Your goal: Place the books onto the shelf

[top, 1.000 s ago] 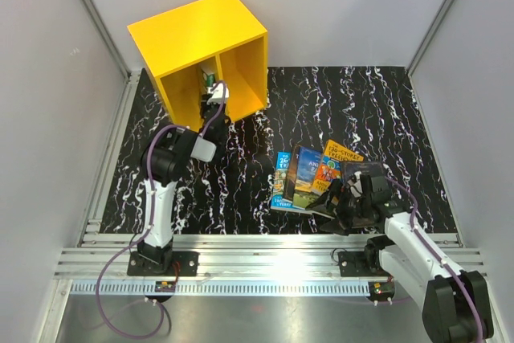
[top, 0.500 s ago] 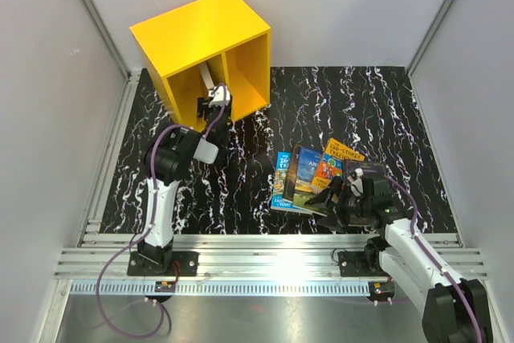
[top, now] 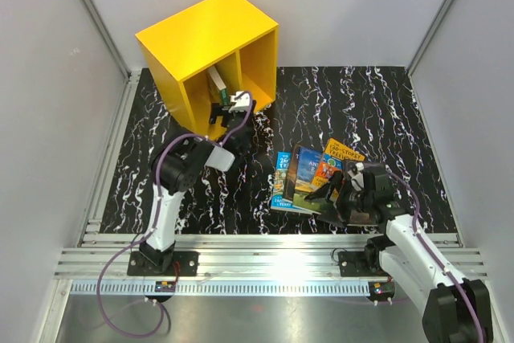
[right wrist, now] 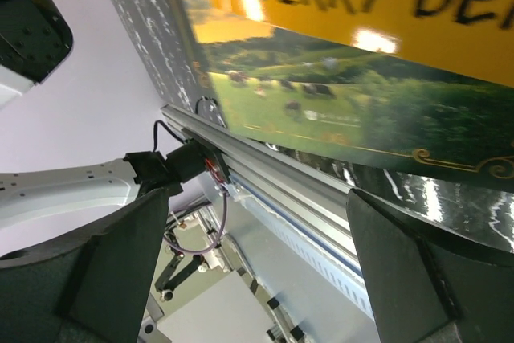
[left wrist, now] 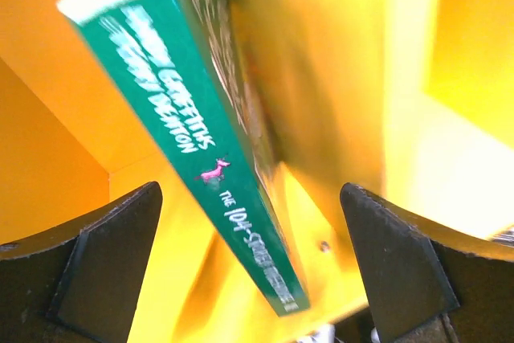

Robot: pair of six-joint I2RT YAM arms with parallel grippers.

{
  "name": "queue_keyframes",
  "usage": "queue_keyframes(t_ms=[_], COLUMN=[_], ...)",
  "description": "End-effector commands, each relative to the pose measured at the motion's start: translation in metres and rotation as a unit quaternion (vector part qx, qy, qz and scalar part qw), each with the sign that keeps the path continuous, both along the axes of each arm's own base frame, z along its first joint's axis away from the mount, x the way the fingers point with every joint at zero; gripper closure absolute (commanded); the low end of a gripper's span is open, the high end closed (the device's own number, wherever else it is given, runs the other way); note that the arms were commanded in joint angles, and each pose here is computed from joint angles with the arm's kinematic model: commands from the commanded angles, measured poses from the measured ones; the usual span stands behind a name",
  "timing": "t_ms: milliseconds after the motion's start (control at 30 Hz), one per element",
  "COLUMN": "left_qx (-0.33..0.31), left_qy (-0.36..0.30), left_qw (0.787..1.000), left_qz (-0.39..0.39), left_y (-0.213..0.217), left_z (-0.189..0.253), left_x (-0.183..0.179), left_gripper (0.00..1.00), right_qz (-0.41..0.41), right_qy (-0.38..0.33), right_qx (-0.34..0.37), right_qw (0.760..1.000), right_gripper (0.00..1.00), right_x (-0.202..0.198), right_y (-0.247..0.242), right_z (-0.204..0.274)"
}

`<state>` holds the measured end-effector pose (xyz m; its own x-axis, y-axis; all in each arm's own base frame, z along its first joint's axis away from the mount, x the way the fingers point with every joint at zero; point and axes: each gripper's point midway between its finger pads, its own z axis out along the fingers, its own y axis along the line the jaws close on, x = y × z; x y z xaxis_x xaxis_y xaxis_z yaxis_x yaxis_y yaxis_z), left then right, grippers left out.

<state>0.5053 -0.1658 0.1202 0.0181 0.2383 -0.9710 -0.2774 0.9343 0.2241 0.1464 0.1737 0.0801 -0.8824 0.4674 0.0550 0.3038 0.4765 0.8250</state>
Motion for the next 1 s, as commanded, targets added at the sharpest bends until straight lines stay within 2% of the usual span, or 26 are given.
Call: queue_keyframes(t_ms=[0, 233, 267, 367, 400, 433, 467, 533, 567, 600, 633, 700, 733, 800, 833, 900, 933, 967], left_qx=[-0.156, -0.171, -0.179, -0.187, -0.223, -0.232, -0.241, -0.259, -0.250, -0.254, -0.234, -0.244, -0.216, -0.245, -0.237, -0.276, -0.275, -0.301], left_qy=[-0.170, -0.103, -0.107, -0.077, -0.081, -0.071, -0.040, -0.029, 0.002, 0.003, 0.032, 0.042, 0.090, 0.119, 0.153, 0.179, 0.204, 0.220], left_qw=[0.970, 0.973, 0.970, 0.967, 0.957, 0.954, 0.953, 0.947, 0.950, 0.949, 0.953, 0.951, 0.956, 0.945, 0.943, 0.925, 0.921, 0.906], left_qz=[-0.073, -0.116, -0.126, -0.154, -0.167, -0.176, -0.177, -0.187, -0.184, -0.188, -0.188, -0.182, -0.175, -0.181, -0.177, -0.192, -0.187, -0.198], left_y=[-0.049, -0.079, -0.081, -0.096, -0.099, -0.102, -0.106, -0.107, -0.108, -0.109, -0.109, -0.105, -0.101, -0.098, -0.092, -0.092, -0.086, -0.090], left_z=[0.127, 0.133, 0.148, 0.153, 0.170, 0.174, 0.169, 0.189, 0.181, 0.196, 0.194, 0.213, 0.195, 0.200, 0.195, 0.203, 0.199, 0.198], left_x=[-0.017, -0.049, -0.056, -0.071, -0.078, -0.083, -0.088, -0.105, -0.112, -0.118, -0.131, -0.142, -0.151, -0.164, -0.174, -0.190, -0.201, -0.209], left_gripper=[0.01, 0.01, 0.01, 0.01, 0.01, 0.01, 0.01, 0.01, 0.01, 0.01, 0.01, 0.01, 0.01, 0.01, 0.01, 0.01, 0.01, 0.01], right_qz=[0.008, -0.002, -0.002, -0.002, -0.005, -0.007, -0.008, -0.013, -0.010, -0.013, -0.011, 0.007, 0.017, 0.023, 0.029, 0.031, 0.038, 0.050], right_qy=[-0.045, -0.070, -0.076, -0.087, -0.095, -0.098, -0.101, -0.119, -0.110, -0.120, -0.113, -0.099, -0.073, -0.062, -0.041, -0.028, -0.016, -0.012], right_qx=[0.002, -0.001, 0.000, 0.000, -0.005, -0.008, -0.014, -0.026, -0.038, -0.047, -0.054, -0.086, -0.109, -0.173, -0.201, -0.276, -0.295, -0.311], right_qw=[0.999, 0.998, 0.997, 0.996, 0.995, 0.995, 0.995, 0.992, 0.993, 0.992, 0.992, 0.991, 0.991, 0.983, 0.978, 0.960, 0.955, 0.949], right_gripper=[0.00, 0.00, 0.00, 0.00, 0.00, 0.00, 0.00, 0.00, 0.00, 0.00, 0.00, 0.00, 0.00, 0.02, 0.03, 0.04, 0.04, 0.05], right_x=[0.012, 0.010, 0.010, 0.009, 0.011, 0.013, 0.015, 0.026, 0.033, 0.044, 0.050, 0.074, 0.074, 0.097, 0.095, 0.110, 0.110, 0.117], right_y=[0.003, 0.000, -0.001, -0.001, -0.002, -0.003, -0.004, -0.006, -0.006, -0.006, -0.006, -0.006, -0.010, -0.022, -0.029, -0.050, -0.055, -0.058], right_z=[0.031, 0.060, 0.064, 0.077, 0.082, 0.084, 0.086, 0.099, 0.095, 0.104, 0.104, 0.101, 0.094, 0.083, 0.075, 0.061, 0.055, 0.050])
